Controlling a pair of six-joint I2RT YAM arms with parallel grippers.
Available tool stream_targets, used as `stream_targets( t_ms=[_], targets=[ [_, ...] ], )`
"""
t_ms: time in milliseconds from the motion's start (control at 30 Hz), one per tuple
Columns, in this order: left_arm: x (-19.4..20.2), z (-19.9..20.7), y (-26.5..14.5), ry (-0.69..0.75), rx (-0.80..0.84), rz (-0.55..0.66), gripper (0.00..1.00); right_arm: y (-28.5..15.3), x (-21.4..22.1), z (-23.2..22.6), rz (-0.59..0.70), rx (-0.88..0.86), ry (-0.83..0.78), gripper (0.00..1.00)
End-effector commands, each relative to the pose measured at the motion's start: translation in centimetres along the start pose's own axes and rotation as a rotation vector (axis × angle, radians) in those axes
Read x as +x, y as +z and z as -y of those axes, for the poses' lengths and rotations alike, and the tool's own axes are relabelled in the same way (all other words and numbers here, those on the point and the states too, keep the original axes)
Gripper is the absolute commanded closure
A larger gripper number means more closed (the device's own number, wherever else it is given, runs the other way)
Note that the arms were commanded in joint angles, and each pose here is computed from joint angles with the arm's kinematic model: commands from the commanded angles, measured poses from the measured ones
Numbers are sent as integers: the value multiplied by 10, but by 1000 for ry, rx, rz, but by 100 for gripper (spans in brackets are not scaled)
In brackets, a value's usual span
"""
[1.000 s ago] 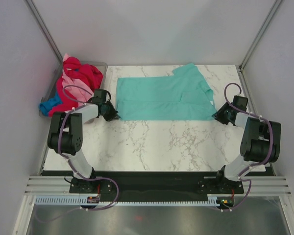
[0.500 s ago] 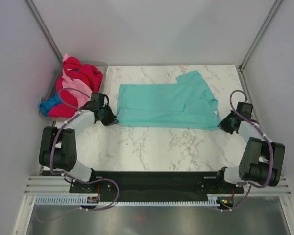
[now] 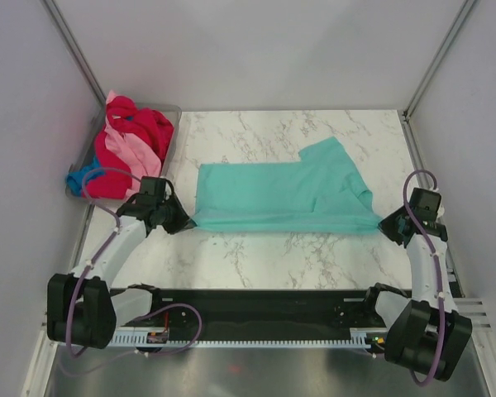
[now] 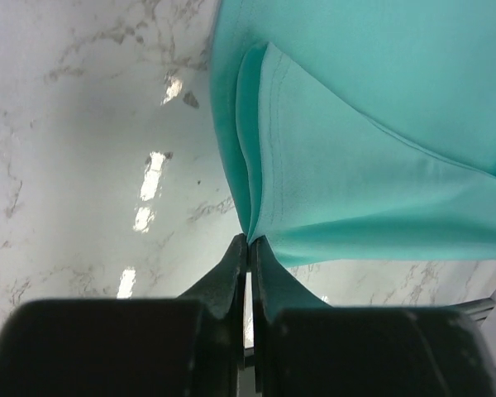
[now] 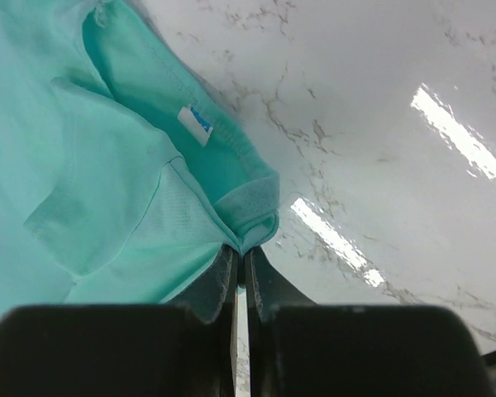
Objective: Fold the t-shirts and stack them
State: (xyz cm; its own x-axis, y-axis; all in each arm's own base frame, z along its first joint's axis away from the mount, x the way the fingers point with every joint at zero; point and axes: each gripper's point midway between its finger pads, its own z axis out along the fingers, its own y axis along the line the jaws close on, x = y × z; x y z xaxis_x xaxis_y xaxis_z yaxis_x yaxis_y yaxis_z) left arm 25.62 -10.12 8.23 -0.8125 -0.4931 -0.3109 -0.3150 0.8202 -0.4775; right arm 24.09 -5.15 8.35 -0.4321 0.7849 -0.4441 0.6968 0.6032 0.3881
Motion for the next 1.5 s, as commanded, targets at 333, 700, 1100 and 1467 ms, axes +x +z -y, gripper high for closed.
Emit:
stream_targets(
  t_ms=[333,700,1100,1467],
  targets=[
    [26,27,-73,83,139,21,5,-48,-31,5,158,53,121,10],
    [2,46,-80,289,209,94,5,-9,-92,-142,91,-262,-255,9],
    [1,46,-84,284,222,135,5,145,-132,-284,99,-167,-568,12],
    [1,45,-82,284,221,131,6,246,-97,-309,80,-127,-682,17]
  ],
)
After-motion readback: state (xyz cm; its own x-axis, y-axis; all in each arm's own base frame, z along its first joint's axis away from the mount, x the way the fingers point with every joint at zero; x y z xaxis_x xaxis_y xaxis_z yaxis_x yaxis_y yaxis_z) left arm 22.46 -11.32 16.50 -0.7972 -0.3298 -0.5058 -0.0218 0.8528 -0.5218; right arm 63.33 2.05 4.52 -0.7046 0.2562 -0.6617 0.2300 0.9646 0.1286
